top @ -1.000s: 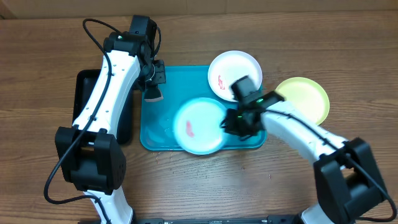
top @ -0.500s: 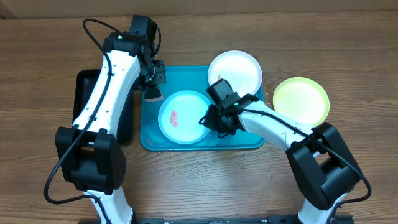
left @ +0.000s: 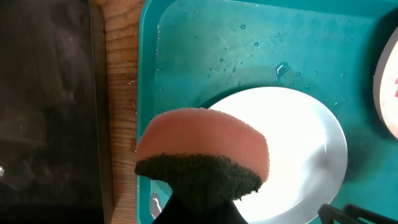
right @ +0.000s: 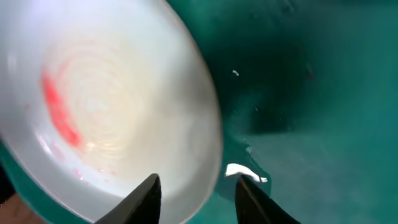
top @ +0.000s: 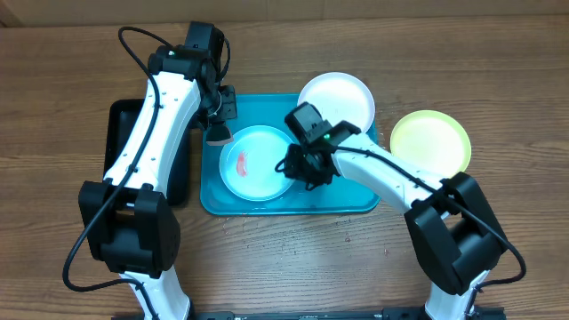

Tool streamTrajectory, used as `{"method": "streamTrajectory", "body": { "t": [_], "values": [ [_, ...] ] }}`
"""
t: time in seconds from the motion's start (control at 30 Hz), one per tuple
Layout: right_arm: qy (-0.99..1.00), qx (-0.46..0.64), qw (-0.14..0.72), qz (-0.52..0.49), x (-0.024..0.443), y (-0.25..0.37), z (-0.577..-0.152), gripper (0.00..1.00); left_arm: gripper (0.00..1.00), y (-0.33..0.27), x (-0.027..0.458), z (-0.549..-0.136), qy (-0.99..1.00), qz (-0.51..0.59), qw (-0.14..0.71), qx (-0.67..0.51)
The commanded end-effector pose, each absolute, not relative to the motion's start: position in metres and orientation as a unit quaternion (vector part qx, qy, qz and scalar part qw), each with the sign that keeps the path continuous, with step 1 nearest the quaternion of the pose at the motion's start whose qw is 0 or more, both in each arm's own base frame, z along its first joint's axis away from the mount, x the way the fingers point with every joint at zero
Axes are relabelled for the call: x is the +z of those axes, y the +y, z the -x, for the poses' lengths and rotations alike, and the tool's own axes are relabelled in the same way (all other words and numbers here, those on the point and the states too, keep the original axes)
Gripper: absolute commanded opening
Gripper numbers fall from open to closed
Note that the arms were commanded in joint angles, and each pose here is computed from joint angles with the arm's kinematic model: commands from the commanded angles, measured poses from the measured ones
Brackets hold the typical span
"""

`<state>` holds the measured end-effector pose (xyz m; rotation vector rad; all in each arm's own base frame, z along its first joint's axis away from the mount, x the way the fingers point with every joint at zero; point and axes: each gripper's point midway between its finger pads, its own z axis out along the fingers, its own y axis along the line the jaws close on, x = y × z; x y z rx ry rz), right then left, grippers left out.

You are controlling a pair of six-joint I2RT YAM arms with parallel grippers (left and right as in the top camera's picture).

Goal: Clean dirty plates on tray and stack at the side
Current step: 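Scrub the light blue plate with the sponge in the left gripper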

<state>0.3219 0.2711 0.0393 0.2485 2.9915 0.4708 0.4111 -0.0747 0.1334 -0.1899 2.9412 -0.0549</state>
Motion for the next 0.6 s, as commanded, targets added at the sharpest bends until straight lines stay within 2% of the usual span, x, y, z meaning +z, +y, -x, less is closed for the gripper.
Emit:
{"method": "streamTrajectory", "body": {
  "t": [0.0,0.33,0.43,0.57],
  "values": [
    [0.983,0.147,0.095,-0.058,0.053,0.272,-0.340,0.45,0.04,-0.079,0.131,-0.413,0.993,0.066,0.095,-0.023],
    [0.986,0.127,0.094,-0.042,0.024,0.272,-0.347,0.49,0.04,-0.078,0.107,-0.408,0.995,0.059,0.084,-0.020],
    [0.986,0.125,0.098,-0.044,0.022,0.271,-0.350,0.46,0.04,-0.080,0.095,-0.404,0.996,0.049,0.077,-0.024],
    [0.985,0.124,0.102,-0.057,0.022,0.268,-0.354,0.34,0.04,-0.088,0.080,-0.398,0.996,0.030,0.067,-0.047]
  ]
}}
